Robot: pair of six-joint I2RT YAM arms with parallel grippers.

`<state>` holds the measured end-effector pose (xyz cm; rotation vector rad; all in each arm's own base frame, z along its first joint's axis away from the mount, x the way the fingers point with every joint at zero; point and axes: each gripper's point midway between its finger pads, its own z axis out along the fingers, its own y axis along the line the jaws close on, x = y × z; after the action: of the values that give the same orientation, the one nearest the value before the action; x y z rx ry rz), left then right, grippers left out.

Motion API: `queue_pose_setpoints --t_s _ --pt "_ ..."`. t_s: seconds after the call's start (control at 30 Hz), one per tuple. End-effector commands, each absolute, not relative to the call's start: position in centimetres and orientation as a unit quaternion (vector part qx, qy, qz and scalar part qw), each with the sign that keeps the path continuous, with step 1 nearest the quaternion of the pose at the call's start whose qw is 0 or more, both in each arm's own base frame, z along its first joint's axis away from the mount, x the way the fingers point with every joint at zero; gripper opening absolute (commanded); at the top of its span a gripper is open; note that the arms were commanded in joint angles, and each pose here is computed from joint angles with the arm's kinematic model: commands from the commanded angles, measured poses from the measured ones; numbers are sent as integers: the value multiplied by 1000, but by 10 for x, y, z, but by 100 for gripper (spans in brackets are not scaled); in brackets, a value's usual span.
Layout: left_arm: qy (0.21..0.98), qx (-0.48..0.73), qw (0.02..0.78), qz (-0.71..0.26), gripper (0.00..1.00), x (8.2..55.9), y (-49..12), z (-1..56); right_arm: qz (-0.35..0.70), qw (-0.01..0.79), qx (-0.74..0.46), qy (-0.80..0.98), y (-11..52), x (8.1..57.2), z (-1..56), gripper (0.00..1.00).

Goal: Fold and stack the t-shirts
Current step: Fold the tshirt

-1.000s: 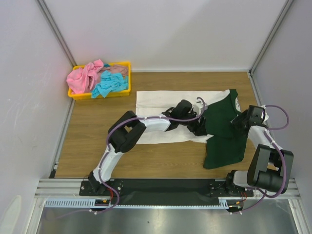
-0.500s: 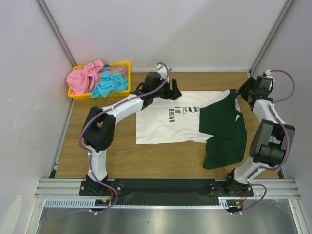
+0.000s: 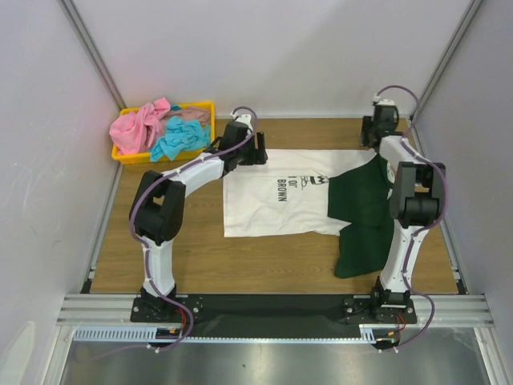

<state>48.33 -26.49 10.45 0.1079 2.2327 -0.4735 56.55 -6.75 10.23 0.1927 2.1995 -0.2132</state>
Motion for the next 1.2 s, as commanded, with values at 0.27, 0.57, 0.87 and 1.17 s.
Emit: queue_pose_setpoints --t_s 0.27,0.57,0.87,1.17 --pt "899 11 411 -153 77 508 -236 85 -244 392 36 886 -99 563 93 55" --pt "900 3 413 -141 77 515 -228 81 -203 384 46 900 -105 561 80 54" --pt "899 -21 410 -153 76 521 -226 79 -163 387 64 905 -105 565 70 53" --pt "871 -23 422 -250 73 524 -270 106 -160 379 57 910 -107 560 68 49"
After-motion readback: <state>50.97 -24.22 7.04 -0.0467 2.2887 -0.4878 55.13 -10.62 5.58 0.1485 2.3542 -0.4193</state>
